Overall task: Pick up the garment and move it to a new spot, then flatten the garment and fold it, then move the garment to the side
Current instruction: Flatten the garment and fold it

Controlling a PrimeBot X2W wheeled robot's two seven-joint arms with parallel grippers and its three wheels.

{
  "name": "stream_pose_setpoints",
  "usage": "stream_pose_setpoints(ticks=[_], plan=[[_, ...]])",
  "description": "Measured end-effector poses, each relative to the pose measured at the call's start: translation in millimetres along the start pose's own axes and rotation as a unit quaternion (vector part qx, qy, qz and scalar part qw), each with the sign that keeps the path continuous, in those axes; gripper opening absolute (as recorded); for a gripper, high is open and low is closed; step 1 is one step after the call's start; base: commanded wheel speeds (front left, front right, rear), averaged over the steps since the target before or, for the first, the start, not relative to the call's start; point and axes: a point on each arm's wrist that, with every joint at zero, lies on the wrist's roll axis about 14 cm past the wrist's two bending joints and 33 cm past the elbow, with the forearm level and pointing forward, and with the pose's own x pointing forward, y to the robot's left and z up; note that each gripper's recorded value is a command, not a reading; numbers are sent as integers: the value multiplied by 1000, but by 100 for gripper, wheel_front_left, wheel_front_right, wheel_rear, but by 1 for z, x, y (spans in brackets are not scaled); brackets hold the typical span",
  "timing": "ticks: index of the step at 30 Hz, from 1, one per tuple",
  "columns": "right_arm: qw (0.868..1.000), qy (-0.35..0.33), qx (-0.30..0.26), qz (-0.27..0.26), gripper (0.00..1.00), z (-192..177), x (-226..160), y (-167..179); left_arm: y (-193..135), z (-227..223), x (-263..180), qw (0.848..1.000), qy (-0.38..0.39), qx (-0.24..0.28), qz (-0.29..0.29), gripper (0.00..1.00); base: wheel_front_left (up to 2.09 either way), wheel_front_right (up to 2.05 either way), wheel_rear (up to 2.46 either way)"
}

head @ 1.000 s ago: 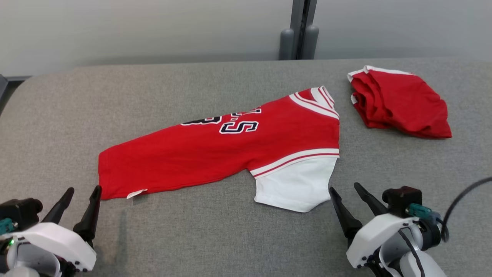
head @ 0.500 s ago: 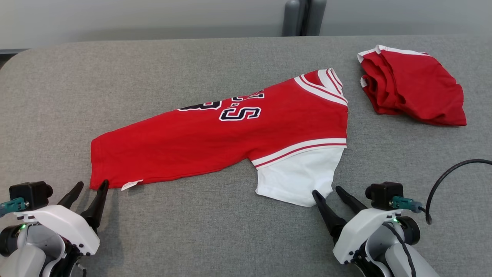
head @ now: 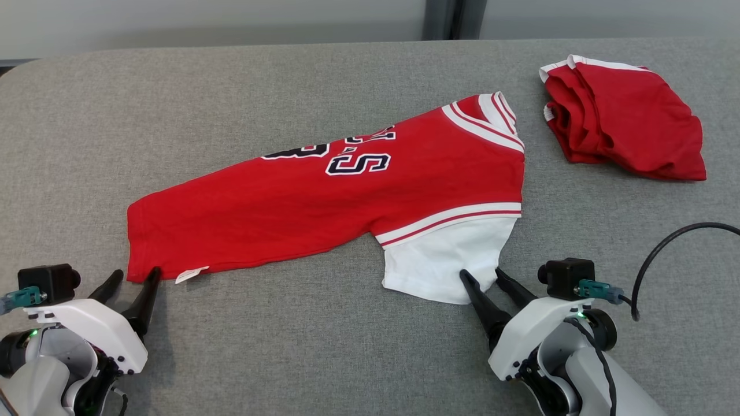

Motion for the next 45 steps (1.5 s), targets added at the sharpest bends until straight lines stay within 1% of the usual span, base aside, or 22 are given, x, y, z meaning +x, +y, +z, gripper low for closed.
stream_pose_setpoints(ticks=[1, 2, 3, 4, 5, 6, 7, 8, 17, 25, 26, 28, 29, 30, 34, 37, 41, 43, 45], plan=[[1000, 0, 0, 0, 53, 0, 0, 0, 0, 0, 1, 1000, 2, 0, 0, 100, 0, 0, 0], [1000, 0, 0, 1, 46, 0, 1, 0, 0, 0, 2, 1000, 3, 1, 0, 100, 0, 0, 0], [1000, 1, 0, 1, 43, 0, 1, 0, -1, -2, 3, 1000, 7, 1, -1, 100, 0, 0, 0], [1000, 3, -1, 2, 40, -1, 1, 1, -2, -3, 3, 1000, 9, 1, -3, 98, 0, 0, 0], [1000, 2, -1, 3, 35, -2, 0, 2, -4, -3, 4, 1000, 9, 0, -7, 79, 0, 0, 0], [1000, 2, -2, 4, 22, -2, 0, 3, -6, -2, 5, 1000, 7, 1, -10, 45, 0, 0, 0], [1000, 1, -2, 6, 8, -2, 0, 4, -8, 0, 5, 1000, 6, -1, -12, 24, 0, 0, 0], [1000, 1, -1, 8, 0, -2, 0, 5, -9, 0, 5, 1000, 4, -2, -14, 0, 0, 0, 0], [999, -30, -5, 25, 0, 7, -5, 21, -15, 10, -3, 1000, -19, 0, -23, 0, 0, 0, 0], [994, -109, -5, 29, 0, 47, -21, 29, -21, 36, -22, 997, -72, 10, -37, 0, 0, 0, 0], [991, -127, 7, 33, 0, 55, -30, 34, -25, 41, -28, 995, -85, 13, -40, 0, 0, 0, 0], [990, -136, 6, 35, 0, 60, -35, 35, -27, 43, -32, 995, -92, 15, -42, 0, 0, 0, 0], [987, -154, 6, 34, 0, 71, -46, 33, -32, 47, -40, 993, -105, 19, -46, 0, 0, 0, 0], [987, -154, 6, 34, 0, 71, -46, 33, -32, 47, -40, 993, -105, 19, -46, 0, 0, 0, 0], [983, -180, 12, 37, 0, 84, -73, 32, -47, 59, -59, 989, -135, 9, -60, 0, 0, 0, 0], [981, -190, 5, 34, 0, 89, -92, 28, -56, 59, -74, 987, -142, 9, -67, 0, 0, 0, 0], [976, -213, 10, 32, 0, 93, -117, 27, -72, 50, -95, 987, -135, 8, -82, 0, 0, 0, 0], [976, -215, 11, 27, 0, 90, -126, 25, -75, 51, -105, 987, -138, 9, -83, 0, 0, 0, 0], [977, -210, 12, 23, 0, 84, -133, 24, -77, 47, -114, 988, -124, 20, -85, 0, 0, 0, 0]])
